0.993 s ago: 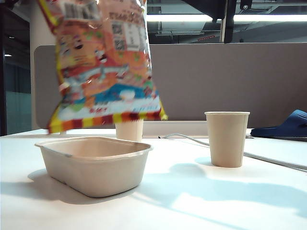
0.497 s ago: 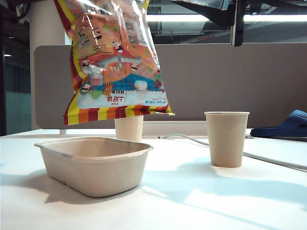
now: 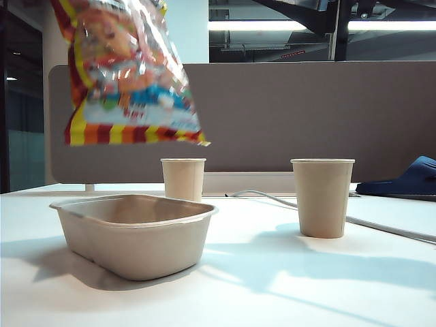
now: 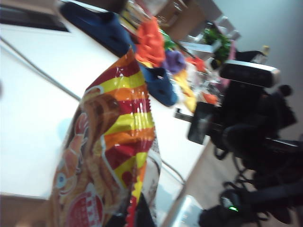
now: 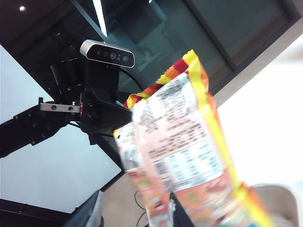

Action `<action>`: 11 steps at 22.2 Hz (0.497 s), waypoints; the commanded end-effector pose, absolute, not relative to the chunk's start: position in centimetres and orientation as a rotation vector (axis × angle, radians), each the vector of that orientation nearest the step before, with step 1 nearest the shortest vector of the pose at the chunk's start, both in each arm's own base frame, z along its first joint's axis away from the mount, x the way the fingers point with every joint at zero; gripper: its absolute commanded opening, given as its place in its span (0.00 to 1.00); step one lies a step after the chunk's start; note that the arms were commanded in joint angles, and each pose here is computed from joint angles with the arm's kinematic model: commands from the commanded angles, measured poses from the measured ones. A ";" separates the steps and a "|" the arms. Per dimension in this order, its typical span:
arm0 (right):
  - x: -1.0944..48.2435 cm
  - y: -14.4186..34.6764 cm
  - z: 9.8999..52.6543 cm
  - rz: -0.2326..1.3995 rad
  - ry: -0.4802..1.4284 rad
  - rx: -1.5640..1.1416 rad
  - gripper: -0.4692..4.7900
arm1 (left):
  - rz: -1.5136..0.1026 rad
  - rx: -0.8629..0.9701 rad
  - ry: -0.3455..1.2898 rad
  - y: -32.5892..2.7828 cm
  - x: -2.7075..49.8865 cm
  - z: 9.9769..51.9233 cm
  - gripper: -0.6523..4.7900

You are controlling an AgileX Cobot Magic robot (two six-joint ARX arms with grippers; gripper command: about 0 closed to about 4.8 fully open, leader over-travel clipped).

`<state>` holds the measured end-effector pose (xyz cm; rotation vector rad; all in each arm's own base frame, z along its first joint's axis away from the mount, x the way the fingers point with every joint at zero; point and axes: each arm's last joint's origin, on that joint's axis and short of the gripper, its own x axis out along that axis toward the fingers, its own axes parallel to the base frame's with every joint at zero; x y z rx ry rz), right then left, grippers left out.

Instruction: Pick up a bag of chips and put them in the box.

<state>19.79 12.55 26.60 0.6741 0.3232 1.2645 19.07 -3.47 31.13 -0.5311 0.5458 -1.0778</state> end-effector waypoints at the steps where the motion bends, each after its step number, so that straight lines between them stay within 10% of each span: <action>1: 19.7 12.5 26.9 1.276 0.285 0.644 0.42 | -1.129 -0.557 0.572 -3.5 19.1 31.1 0.11; 11: 19.7 12.5 26.9 1.280 0.289 0.642 0.42 | -1.169 -0.601 0.634 -3.6 19.3 29.1 0.11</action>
